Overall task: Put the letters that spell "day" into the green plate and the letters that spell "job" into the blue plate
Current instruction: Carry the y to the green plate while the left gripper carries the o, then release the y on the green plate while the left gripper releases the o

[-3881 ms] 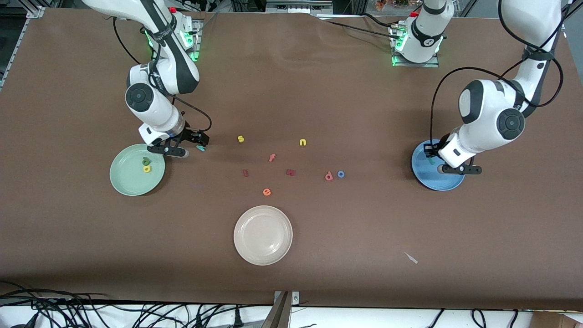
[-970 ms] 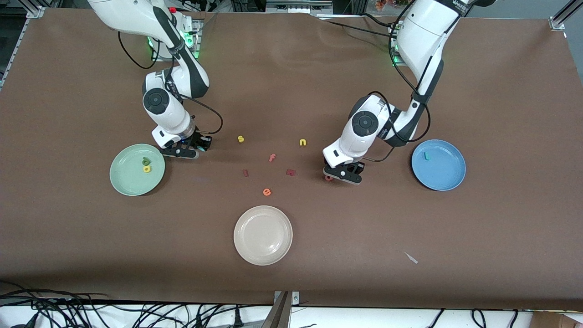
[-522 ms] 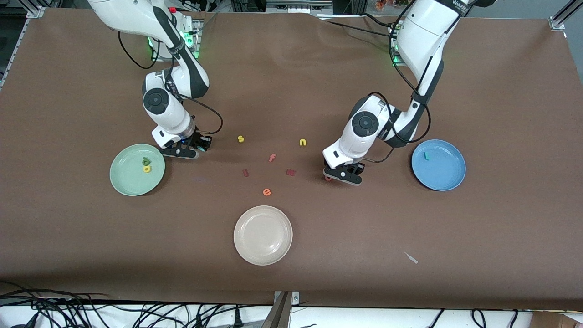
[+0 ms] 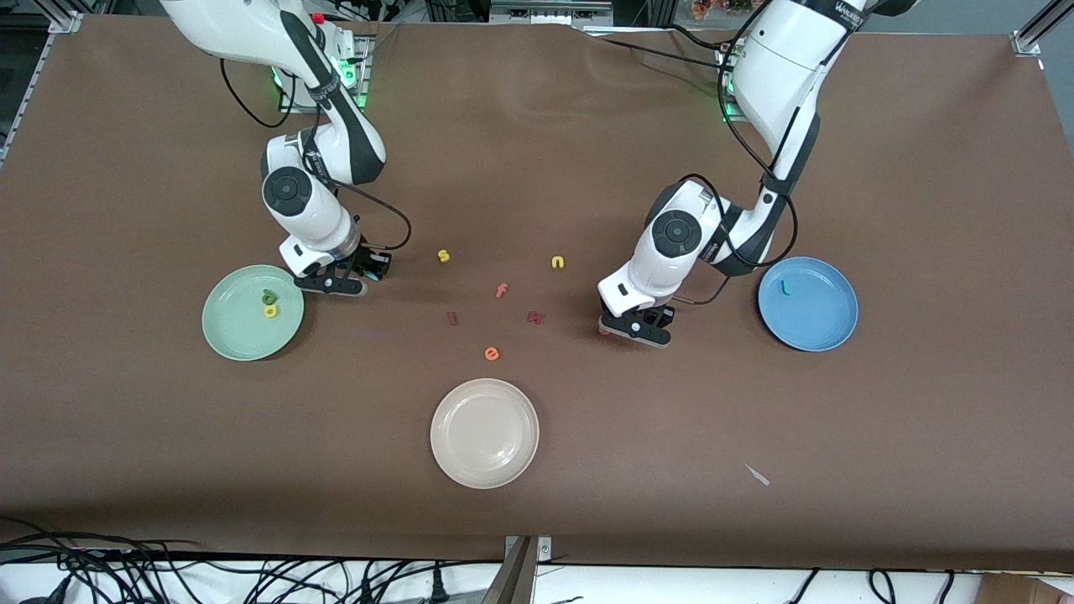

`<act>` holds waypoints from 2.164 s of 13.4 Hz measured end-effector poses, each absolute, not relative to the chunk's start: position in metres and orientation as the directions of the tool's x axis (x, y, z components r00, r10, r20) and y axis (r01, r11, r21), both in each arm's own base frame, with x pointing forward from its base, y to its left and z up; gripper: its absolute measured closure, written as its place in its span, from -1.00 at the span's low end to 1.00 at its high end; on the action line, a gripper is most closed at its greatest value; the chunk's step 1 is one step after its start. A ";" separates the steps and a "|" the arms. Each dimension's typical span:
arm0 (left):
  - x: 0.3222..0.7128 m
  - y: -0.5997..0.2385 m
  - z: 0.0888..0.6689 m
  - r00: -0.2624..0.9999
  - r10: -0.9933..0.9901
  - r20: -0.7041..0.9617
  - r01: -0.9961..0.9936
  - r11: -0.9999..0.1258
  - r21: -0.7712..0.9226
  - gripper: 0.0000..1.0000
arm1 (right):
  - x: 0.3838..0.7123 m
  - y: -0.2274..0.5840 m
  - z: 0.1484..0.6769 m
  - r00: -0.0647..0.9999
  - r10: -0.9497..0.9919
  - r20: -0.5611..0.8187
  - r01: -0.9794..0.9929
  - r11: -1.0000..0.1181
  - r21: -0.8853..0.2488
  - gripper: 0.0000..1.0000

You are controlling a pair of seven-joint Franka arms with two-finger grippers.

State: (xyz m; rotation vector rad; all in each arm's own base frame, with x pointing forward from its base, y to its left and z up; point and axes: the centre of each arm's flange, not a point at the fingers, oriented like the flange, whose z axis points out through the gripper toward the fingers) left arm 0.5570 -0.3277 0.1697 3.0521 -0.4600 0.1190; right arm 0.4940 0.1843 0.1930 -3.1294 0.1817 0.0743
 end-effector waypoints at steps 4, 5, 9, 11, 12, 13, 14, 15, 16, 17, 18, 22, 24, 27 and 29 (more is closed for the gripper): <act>0.558 -0.328 0.170 0.951 -0.298 0.086 -0.302 -0.953 0.040 0.09 | 0.536 0.167 0.235 0.994 -0.074 -0.086 -0.070 -0.996 0.046 0.27; 0.558 -0.327 0.170 0.951 -0.298 0.086 -0.302 -0.953 0.040 0.09 | 0.544 0.157 0.243 0.995 -0.051 -0.090 -0.047 -0.998 0.053 0.27; 0.561 -0.327 0.173 0.951 -0.295 0.093 -0.299 -0.953 0.040 0.44 | 0.564 0.101 0.253 0.994 0.061 -0.091 0.069 -0.994 0.086 0.27; 0.568 -0.318 0.176 0.955 -0.279 0.101 -0.284 -0.958 0.038 0.44 | 0.572 0.063 0.254 0.990 0.106 -0.095 0.115 -0.989 0.097 0.27; 0.577 -0.306 0.182 0.960 -0.260 0.108 -0.265 -0.963 0.036 0.44 | 0.577 0.047 0.254 0.988 0.119 -0.095 0.129 -0.987 0.100 0.27; 0.588 -0.286 0.193 0.962 -0.252 0.105 -0.256 -0.966 0.030 0.44 | 0.583 0.032 0.254 0.987 0.131 -0.095 0.140 -0.985 0.103 0.27; 0.599 -0.261 0.209 0.962 -0.257 0.089 -0.260 -0.965 0.021 0.44 | 0.589 0.019 0.253 0.985 0.142 -0.094 0.152 -0.983 0.105 0.27; 0.609 -0.233 0.227 0.961 -0.268 0.075 -0.270 -0.963 0.017 0.44 | 0.595 0.010 0.251 0.985 0.148 -0.092 0.158 -0.981 0.109 0.16; 0.616 -0.203 0.248 0.958 -0.276 0.072 -0.278 -0.961 0.016 0.44 | 0.600 0.006 0.250 0.985 0.147 -0.089 0.157 -0.981 0.113 -0.05; 0.618 -0.176 0.263 0.955 -0.287 0.069 -0.289 -0.957 0.011 0.44 | 0.603 0.007 0.250 0.985 0.150 -0.088 0.159 -0.981 0.115 -0.26; 0.617 -0.147 0.271 0.950 -0.306 0.062 -0.307 -0.952 0.006 0.44 | 0.604 0.012 0.250 0.983 0.157 -0.091 0.166 -0.980 0.113 -0.44; 0.585 -0.037 0.248 0.929 -0.369 -0.028 -0.368 -0.930 0.011 0.44 | 0.608 0.037 0.262 0.979 0.137 -0.149 0.153 -0.983 0.099 -1.00; 0.566 -0.009 0.234 0.920 -0.385 -0.072 -0.385 -0.923 0.015 0.44 | 0.609 0.062 0.268 0.980 0.109 -0.165 0.125 -0.988 0.093 -1.00; 0.560 0.017 0.230 0.902 -0.424 -0.083 -0.424 -0.905 0.010 0.44 | 0.605 0.104 0.282 0.976 0.065 -0.208 0.086 -0.992 0.091 -1.00; 0.561 0.020 0.233 0.897 -0.437 -0.071 -0.438 -0.899 0.003 0.44 | 0.605 0.123 0.302 0.965 0.065 -0.255 0.092 -0.991 0.098 -1.00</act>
